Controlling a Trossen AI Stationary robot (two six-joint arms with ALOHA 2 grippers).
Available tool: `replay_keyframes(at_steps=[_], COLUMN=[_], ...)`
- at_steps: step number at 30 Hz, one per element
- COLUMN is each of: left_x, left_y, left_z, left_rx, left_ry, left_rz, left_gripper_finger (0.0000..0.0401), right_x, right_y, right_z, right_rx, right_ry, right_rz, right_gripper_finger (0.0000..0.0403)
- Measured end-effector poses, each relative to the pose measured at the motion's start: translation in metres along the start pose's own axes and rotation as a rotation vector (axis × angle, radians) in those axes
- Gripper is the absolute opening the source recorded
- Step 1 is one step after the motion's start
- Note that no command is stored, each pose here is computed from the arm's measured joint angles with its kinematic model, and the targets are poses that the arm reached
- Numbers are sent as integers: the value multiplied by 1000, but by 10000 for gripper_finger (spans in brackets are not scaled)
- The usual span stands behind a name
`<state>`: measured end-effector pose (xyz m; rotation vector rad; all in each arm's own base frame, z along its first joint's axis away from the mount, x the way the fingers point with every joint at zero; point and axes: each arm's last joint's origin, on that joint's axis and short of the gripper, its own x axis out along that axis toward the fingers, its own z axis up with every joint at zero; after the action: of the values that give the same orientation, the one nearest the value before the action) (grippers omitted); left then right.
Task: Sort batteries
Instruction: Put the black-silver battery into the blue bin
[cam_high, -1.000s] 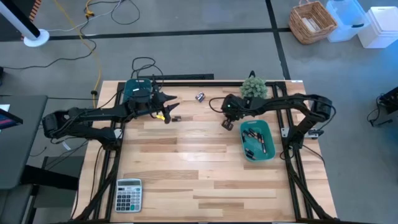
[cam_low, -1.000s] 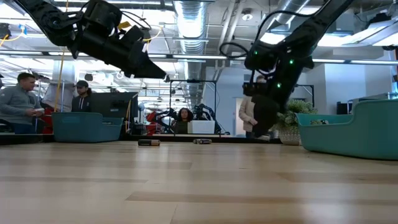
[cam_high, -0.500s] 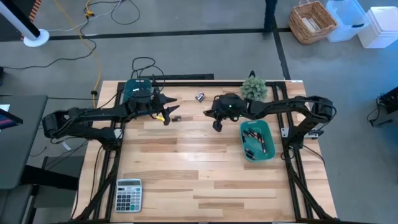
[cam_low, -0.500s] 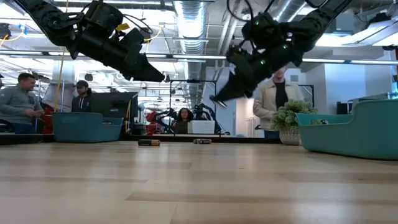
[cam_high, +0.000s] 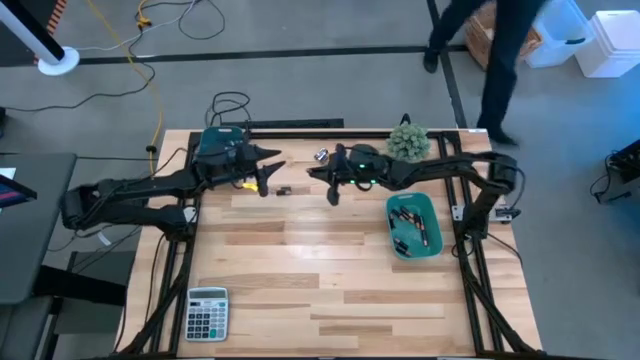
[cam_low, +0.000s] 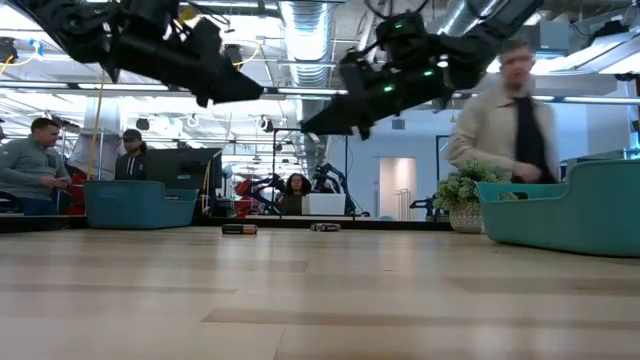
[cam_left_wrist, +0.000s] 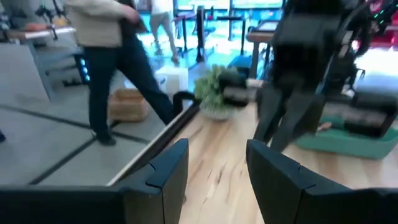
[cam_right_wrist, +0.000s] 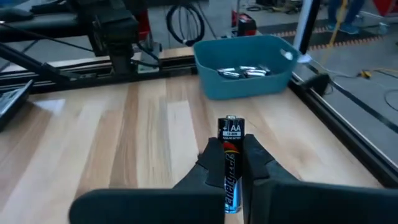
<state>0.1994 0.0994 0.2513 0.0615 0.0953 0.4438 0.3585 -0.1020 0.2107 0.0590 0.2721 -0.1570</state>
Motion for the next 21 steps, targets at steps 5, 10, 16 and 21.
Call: replay_keyframes(at_steps=[5,10,16,21], left_x=[-20,-39,-53,-59], left_y=[0,2,3,3], left_z=[12,20,24,26], left_rx=[9,15,18,18], left_ry=[-20,-23,-31,-35], left_rz=[18,64,94,106], left_gripper_finger=[155,155,155,155], right_x=[40,88,146,188], right_y=[-12,-26,-35,-41], right_z=[16,30,45,45], right_rx=[-30,-29,-35,-3], right_ry=[-56,-64,-70,-81], right_rz=[55,127,197,242], right_gripper_finger=[11,11,11,11])
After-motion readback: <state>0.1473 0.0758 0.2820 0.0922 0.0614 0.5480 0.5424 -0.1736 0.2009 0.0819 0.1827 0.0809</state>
